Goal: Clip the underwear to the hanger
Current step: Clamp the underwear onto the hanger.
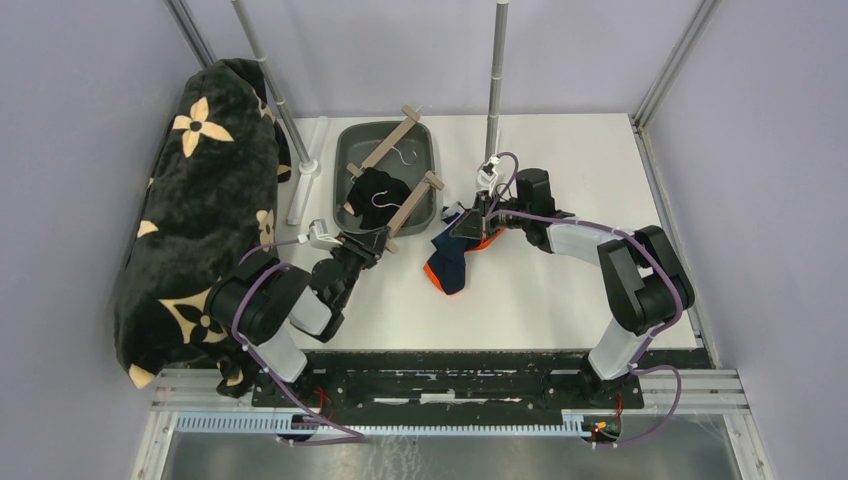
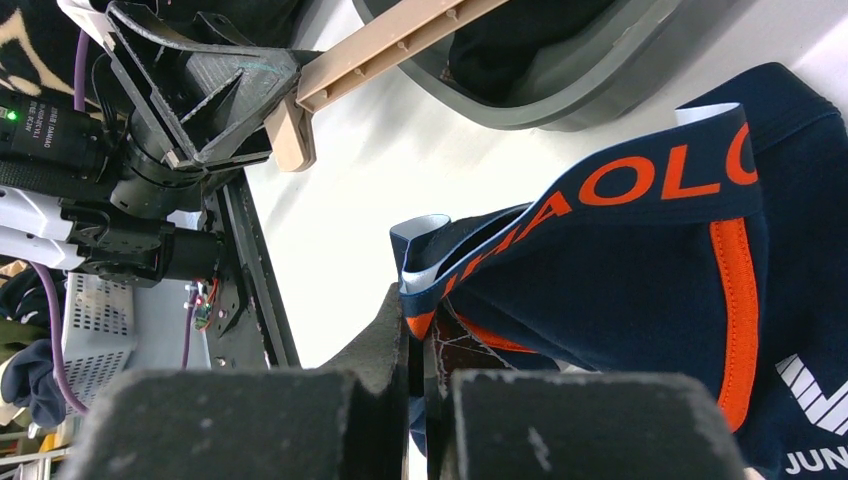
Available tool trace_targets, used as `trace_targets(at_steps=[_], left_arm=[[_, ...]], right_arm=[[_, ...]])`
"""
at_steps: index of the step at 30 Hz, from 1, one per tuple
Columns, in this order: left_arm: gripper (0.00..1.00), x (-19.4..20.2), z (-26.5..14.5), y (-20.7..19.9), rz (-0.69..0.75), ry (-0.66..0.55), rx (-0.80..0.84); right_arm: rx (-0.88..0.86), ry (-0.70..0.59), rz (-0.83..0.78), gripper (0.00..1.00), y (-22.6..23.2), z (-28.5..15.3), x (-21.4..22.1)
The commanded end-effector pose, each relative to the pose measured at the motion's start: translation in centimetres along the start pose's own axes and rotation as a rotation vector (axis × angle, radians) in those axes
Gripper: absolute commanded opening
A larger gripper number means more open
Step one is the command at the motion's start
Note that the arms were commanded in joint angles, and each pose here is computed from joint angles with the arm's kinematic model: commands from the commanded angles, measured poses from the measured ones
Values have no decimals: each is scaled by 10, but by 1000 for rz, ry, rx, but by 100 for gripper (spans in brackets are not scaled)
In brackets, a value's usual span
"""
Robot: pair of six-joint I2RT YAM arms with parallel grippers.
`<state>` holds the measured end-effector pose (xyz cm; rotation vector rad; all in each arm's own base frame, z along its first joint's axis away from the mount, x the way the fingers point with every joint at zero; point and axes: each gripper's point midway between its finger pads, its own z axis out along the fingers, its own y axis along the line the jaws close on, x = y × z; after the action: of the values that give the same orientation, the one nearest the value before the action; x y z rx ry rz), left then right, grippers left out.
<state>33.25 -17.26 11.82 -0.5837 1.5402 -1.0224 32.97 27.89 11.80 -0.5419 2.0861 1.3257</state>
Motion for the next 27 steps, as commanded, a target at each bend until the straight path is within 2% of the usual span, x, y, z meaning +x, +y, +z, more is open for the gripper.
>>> trace_targets(at_steps=[1, 11, 17, 27], left_arm=[[26, -31, 3, -47, -67, -123, 174], [40, -31, 3, -48, -68, -122, 176], [54, -31, 4, -48, -70, -122, 177], [54, -30, 4, -48, -73, -119, 178]], right_arm=[[-1, -19, -45, 1, 2, 2, -9], [6, -14, -45, 1, 0, 3, -8], [12, -11, -43, 1, -1, 2, -7], [15, -9, -43, 1, -1, 2, -7]])
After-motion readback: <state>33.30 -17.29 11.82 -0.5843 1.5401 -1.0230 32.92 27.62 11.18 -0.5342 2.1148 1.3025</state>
